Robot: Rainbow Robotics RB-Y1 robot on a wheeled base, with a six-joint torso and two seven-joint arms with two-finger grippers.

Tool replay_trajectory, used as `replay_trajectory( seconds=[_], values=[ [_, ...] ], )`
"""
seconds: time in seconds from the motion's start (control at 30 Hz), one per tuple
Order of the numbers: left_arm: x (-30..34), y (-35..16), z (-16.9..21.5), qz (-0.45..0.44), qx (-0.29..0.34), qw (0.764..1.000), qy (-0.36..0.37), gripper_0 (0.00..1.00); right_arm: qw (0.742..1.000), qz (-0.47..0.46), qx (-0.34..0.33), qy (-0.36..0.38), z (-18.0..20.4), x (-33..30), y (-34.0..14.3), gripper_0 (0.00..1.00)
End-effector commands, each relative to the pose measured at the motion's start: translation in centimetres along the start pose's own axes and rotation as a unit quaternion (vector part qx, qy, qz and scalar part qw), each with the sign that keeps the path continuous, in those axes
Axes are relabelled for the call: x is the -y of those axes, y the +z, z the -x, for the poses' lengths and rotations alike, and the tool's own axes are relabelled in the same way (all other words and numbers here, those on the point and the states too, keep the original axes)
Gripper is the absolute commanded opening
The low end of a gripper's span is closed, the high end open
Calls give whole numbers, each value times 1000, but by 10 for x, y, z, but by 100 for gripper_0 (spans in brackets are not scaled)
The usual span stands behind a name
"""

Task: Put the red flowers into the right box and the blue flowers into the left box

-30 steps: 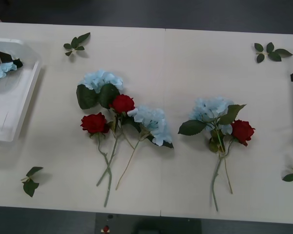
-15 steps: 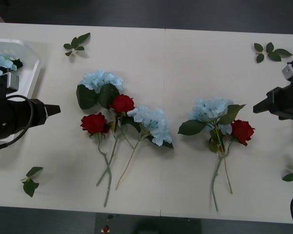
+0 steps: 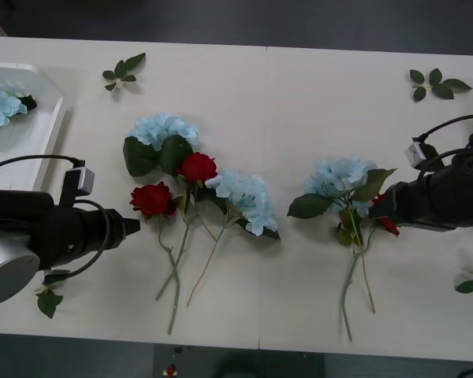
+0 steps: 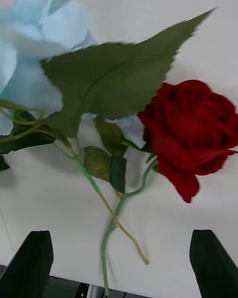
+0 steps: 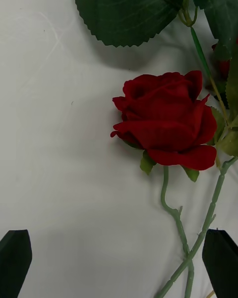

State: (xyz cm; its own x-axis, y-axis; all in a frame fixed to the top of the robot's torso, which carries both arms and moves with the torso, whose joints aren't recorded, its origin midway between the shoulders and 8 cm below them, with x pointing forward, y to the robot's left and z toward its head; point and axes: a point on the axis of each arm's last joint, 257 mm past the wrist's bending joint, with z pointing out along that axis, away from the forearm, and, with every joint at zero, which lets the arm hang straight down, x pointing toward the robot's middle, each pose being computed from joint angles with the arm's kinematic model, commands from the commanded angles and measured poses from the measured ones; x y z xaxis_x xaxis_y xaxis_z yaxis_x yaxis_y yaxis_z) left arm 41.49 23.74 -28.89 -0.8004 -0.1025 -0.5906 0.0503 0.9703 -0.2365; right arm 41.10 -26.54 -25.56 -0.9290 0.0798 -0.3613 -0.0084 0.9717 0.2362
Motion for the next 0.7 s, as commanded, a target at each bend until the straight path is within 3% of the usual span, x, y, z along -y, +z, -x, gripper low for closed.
replay_trajectory(
  seconds=[0.03,0.37,0.7],
  values=[
    [6,2,11,4,8,1000,0,100,997,-5,22,-73,6,-6,-1,80],
    [9,23,5,21,-2,999,27,100,991,-1,13,-134,-11,-8,25,80],
    [17,44,12,30,1,999,33,100,989,12,27,-147,-11,-24,62,80]
  ],
)
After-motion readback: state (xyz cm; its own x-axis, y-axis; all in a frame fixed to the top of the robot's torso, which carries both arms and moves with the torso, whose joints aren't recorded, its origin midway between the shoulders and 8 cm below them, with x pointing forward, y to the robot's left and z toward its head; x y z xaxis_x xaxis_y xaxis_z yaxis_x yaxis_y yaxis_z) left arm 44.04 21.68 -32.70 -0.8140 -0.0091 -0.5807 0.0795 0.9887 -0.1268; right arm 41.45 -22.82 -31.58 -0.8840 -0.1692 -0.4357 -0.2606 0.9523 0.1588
